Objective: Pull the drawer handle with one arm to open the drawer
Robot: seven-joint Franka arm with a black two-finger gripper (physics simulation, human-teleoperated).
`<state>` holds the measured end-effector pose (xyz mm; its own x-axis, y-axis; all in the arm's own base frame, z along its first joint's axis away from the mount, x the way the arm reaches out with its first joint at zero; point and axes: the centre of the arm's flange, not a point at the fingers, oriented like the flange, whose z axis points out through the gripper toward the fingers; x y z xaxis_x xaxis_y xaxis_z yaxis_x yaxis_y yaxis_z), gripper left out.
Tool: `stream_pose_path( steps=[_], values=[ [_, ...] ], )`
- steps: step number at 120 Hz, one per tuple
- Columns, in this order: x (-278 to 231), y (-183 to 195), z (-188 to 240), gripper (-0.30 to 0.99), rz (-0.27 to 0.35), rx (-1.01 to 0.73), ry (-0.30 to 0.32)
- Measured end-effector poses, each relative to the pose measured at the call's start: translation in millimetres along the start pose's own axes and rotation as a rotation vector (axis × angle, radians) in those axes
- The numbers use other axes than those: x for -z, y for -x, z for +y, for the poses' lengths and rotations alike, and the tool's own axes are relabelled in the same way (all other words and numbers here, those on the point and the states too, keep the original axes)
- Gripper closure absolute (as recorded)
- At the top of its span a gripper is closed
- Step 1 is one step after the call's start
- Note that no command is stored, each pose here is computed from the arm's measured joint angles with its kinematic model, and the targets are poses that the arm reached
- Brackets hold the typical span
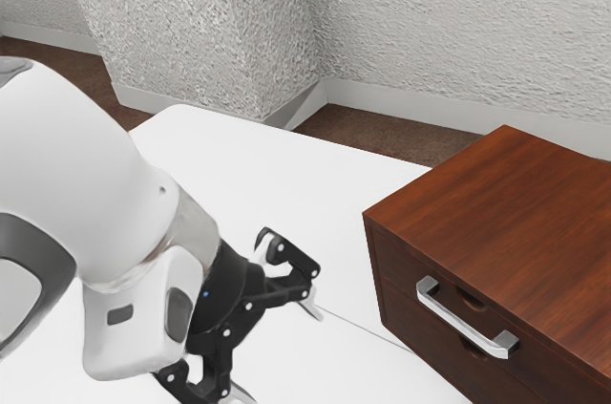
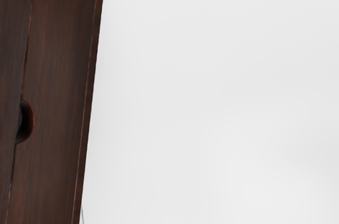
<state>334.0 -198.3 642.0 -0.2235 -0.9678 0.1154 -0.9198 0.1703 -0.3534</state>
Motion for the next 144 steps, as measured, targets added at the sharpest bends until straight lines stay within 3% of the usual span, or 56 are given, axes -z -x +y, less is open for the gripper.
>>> stream_pose_path(
  steps=[19, 48, 66, 85, 101, 144],
  values=[
    [-2, -20, 1, 0.0, 0.091, 0.007, -0.018],
    [-21, -37, -3, 0.0, 0.113, 0.042, -0.015],
    [-54, -29, -24, 0.0, 0.09, 0.065, -0.003],
    [-61, -23, -36, 0.0, 0.011, 0.031, -0.057],
    [-81, -18, -50, 0.0, -0.034, 0.005, -0.064],
    [-97, -13, -63, 0.0, -0.048, -0.003, -0.111]
  ],
)
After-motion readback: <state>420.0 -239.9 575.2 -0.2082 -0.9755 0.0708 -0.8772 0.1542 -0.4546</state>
